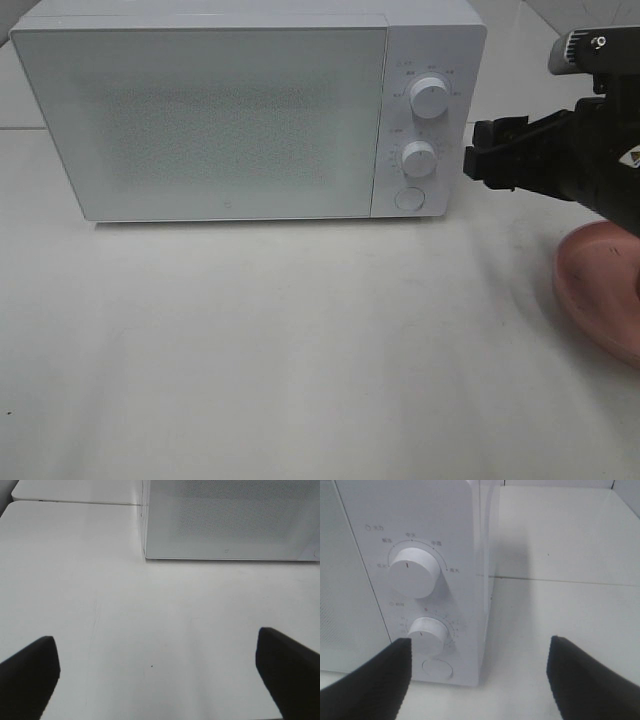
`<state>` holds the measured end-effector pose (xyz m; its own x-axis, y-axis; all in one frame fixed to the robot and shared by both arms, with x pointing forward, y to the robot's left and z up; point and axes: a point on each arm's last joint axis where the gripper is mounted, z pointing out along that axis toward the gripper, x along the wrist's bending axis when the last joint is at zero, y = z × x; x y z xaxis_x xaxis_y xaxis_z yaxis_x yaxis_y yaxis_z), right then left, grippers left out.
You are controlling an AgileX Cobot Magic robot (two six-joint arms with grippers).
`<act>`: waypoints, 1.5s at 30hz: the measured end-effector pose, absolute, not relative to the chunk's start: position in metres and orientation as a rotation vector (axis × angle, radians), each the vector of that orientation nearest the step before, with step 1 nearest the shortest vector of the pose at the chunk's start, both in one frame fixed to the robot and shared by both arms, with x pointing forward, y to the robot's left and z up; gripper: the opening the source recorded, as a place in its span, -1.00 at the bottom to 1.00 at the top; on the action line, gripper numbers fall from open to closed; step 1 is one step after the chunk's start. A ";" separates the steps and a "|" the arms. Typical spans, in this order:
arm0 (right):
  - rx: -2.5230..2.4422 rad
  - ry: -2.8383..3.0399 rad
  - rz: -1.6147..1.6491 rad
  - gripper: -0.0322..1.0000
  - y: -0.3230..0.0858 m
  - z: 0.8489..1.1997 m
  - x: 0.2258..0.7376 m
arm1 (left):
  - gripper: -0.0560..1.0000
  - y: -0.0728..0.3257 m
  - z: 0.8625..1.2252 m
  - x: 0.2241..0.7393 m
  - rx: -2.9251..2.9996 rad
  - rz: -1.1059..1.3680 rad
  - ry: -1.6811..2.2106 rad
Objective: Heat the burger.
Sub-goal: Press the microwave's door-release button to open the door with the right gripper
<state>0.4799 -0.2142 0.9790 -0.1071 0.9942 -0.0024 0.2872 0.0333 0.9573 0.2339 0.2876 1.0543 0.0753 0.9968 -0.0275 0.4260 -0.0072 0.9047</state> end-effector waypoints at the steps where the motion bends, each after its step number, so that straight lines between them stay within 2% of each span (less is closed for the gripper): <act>1: 1.321 1.485 1.128 0.50 -0.208 0.975 0.477 | 0.98 0.288 1.054 0.234 1.552 0.900 1.465; 14: 1.230 1.400 1.116 0.50 -0.176 0.949 0.458 | 0.98 0.288 1.054 0.234 1.552 0.900 1.465; 28: 1.334 1.443 1.062 0.50 -0.162 0.917 0.447 | 0.98 0.288 1.054 0.234 1.552 0.900 1.465; 45: 1.361 1.426 1.071 0.50 -0.162 0.916 0.448 | 0.98 0.288 1.054 0.234 1.552 0.900 1.465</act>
